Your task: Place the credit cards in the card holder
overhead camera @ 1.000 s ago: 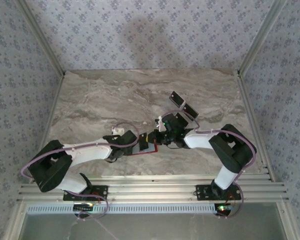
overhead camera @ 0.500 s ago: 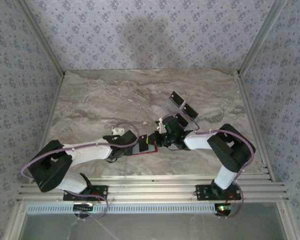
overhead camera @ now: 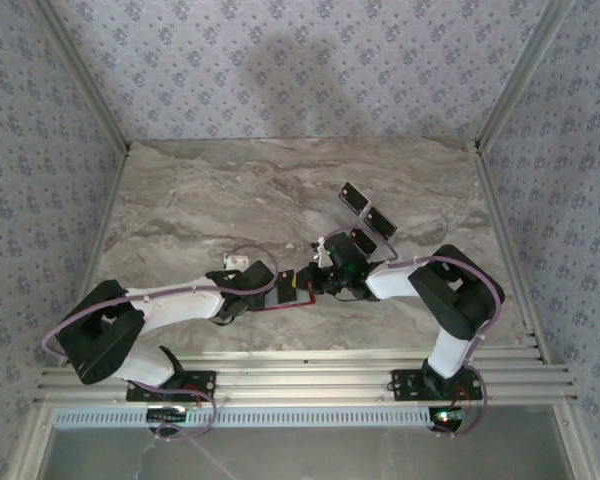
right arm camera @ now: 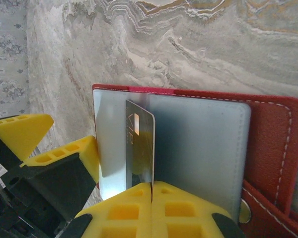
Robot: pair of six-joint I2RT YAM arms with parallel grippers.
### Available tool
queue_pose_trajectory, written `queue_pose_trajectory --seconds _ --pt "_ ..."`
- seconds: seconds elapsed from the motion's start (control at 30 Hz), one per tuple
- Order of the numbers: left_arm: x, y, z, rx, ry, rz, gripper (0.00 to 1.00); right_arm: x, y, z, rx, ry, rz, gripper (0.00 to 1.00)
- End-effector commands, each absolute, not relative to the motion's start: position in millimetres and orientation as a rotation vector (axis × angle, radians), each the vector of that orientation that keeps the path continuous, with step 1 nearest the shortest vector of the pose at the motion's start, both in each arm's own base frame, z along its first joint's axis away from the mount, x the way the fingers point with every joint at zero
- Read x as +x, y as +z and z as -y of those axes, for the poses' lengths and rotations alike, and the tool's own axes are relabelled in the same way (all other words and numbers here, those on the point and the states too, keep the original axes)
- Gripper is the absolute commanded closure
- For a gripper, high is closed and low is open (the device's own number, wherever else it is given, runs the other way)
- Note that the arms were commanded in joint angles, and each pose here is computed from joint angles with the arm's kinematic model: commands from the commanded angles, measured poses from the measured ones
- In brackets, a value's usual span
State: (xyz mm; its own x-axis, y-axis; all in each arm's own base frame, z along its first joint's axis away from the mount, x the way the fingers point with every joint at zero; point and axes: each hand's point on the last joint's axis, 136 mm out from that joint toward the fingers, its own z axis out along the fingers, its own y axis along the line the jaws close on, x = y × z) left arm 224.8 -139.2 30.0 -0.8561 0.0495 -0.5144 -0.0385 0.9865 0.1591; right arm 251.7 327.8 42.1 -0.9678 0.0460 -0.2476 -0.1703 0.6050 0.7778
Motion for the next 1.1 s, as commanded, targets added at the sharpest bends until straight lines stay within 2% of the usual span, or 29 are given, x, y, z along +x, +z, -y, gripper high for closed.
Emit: queue_pose_trajectory --seconds 0.0,0.8,1.0,1.07 --pt "217.6 23.4 130.5 0.028 0.290 -2.611 0.00 248.0 26.9 -321.8 -0.056 1.275 -2.635 1.00" --pt "219.4 24.8 134.3 0.031 0.278 -2.608 0.00 234.2 24.2 -358.2 -0.216 1.309 -2.721 0.99" --pt "221.0 38.3 123.4 -0.054 0.287 -2.572 0.00 235.3 46.0 -348.1 -0.278 1.239 -2.707 0.58" --pt "221.1 42.1 115.4 -0.109 0.266 -2.566 0.00 235.4 53.4 -343.4 -0.302 1.197 -2.706 0.51"
